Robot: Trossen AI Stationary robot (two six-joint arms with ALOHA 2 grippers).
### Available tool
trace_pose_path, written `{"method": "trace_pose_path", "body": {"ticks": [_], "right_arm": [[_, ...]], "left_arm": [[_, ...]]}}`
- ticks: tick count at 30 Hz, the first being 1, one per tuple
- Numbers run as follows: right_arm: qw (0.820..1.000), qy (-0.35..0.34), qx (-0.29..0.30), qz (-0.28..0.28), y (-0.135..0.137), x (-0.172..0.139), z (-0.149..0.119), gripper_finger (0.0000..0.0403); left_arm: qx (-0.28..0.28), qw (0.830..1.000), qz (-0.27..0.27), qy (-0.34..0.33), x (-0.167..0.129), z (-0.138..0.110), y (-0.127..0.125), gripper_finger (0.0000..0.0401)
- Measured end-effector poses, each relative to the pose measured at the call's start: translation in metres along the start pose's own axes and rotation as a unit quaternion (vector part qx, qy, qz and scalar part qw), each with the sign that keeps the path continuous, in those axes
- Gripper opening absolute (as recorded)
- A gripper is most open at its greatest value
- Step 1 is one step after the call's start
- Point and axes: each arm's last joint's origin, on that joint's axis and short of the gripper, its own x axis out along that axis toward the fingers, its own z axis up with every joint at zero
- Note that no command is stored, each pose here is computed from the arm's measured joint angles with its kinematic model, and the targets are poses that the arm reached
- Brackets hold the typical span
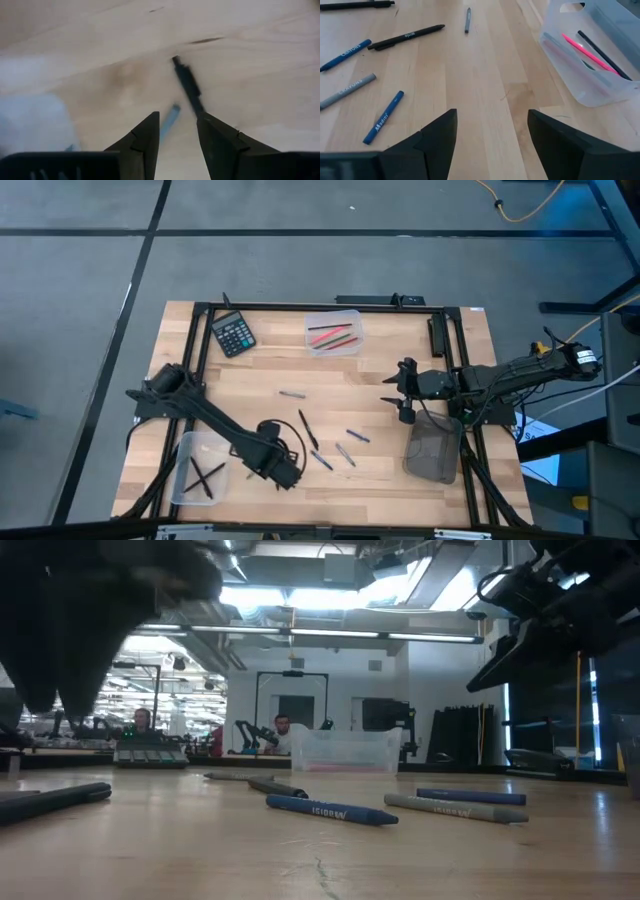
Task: Sort crayons/erasers/pens/pencils in bins
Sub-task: Put the black pen into the bottom transparent bin
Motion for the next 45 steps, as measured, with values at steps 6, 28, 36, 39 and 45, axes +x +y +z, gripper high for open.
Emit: {"method": "trace_pose_path", "body": {"ticks": [6, 28, 36, 39, 45], "right_arm": [[1.000, -0.011, 0.015, 0.001, 0.000, 0.000, 0.002, 0.0245], [1.000, -0.002, 0.012, 0.000, 0.000, 0.000, 0.000, 0.0245], [1.000, -0.003, 0.012, 0.000, 0.000, 0.000, 0.000, 0.0245], [1.000, -0.003, 0.011, 0.000, 0.000, 0.000, 0.001, 0.0245], [1.000, -0.003, 0.011, 0.000, 0.000, 0.000, 0.001, 0.0245]], "left_arm": [[0.017, 0.999, -0.038, 0.003, 0.020, 0.000, -0.021, 0.0136], [0.042, 0.997, 0.025, 0.057, 0.051, 0.004, -0.029, 0.0108], [0.061, 0.997, 0.023, 0.040, 0.051, 0.005, -0.031, 0.0062], [0.072, 0.997, 0.011, 0.027, 0.045, 0.005, -0.034, 0.0045], [0.082, 0.996, 0.015, -0.013, 0.010, 0.013, -0.038, 0.0026]]}}
